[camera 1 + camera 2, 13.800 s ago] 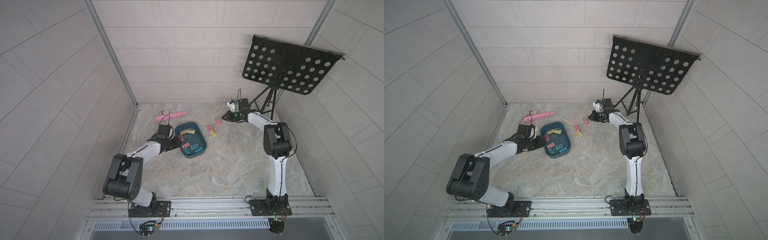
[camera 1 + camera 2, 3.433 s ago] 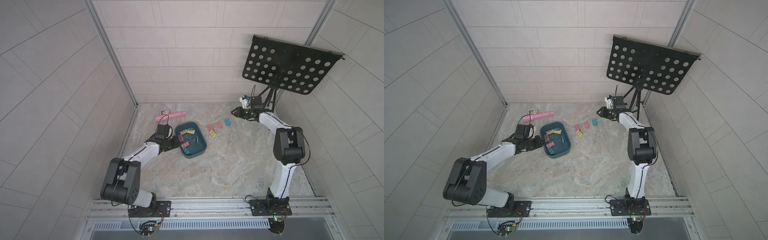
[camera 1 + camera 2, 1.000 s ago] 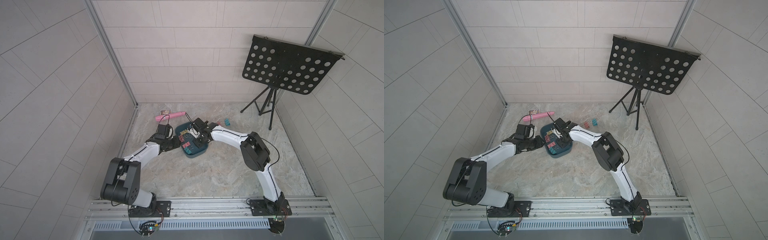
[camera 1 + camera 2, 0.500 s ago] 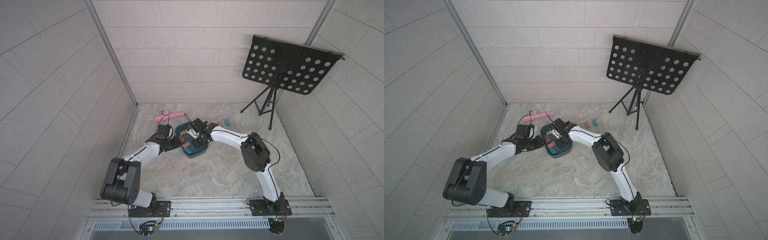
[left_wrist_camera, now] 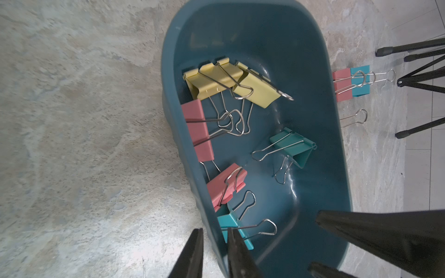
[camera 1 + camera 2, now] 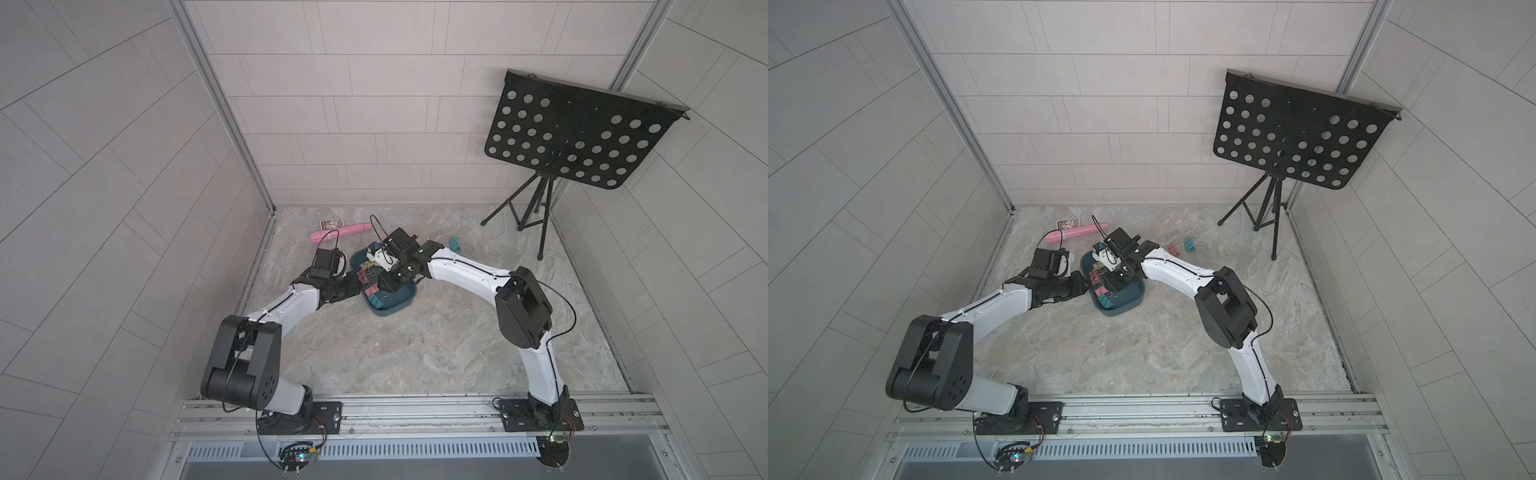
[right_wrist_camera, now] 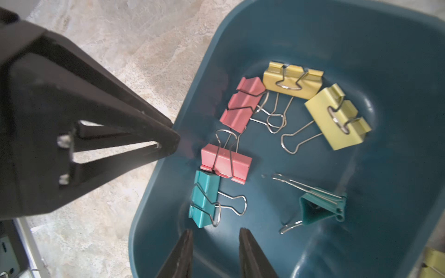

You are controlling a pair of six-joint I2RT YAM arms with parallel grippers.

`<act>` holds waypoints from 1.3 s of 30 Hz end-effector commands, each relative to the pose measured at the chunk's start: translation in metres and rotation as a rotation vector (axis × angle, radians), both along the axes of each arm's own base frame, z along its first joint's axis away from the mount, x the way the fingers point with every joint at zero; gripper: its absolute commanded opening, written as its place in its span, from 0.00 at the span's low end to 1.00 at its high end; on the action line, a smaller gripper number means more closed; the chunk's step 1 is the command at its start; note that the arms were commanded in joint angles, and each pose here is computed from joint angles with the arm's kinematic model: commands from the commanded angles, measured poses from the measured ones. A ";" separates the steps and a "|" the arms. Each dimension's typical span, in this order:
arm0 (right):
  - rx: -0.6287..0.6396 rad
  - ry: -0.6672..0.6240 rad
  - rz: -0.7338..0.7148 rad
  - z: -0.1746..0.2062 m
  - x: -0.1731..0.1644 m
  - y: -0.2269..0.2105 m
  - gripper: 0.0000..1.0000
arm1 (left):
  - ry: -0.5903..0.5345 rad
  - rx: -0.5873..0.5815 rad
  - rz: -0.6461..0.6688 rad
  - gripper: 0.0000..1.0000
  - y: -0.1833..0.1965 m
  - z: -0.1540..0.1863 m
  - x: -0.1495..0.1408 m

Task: Take out the binder clips from the storage box
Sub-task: Pick up the binder clip from the storage box.

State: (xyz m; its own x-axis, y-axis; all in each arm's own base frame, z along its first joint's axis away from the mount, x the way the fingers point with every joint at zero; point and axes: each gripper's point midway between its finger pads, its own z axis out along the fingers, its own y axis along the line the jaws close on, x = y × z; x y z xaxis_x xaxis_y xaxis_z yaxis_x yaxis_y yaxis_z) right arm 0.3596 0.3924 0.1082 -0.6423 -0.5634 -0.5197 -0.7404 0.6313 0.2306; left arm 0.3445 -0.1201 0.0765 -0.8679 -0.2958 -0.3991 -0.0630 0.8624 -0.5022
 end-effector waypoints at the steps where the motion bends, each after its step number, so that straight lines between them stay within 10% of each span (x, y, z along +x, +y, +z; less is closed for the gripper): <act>1: 0.015 0.039 0.009 -0.008 -0.003 0.008 0.36 | -0.006 0.018 -0.009 0.26 0.002 -0.001 -0.002; 15: 0.021 0.094 -0.008 -0.033 0.003 0.013 0.31 | -0.007 0.018 -0.009 0.26 0.001 -0.001 -0.003; 24: 0.045 0.100 -0.017 -0.033 0.005 0.013 0.07 | -0.004 0.020 -0.009 0.26 0.002 -0.002 -0.003; 39: 0.192 0.053 -0.047 0.034 0.009 -0.006 0.00 | 0.000 0.027 -0.008 0.26 0.003 -0.003 -0.004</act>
State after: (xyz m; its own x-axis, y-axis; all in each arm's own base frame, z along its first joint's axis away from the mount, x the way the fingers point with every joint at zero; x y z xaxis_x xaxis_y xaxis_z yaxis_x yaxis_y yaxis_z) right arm 0.3698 0.3872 0.1094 -0.7171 -0.4553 -0.5278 -0.6791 0.6269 0.3819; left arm 0.3445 -0.1200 0.0764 -0.8677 -0.2956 -0.3996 -0.0630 0.8628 -0.5016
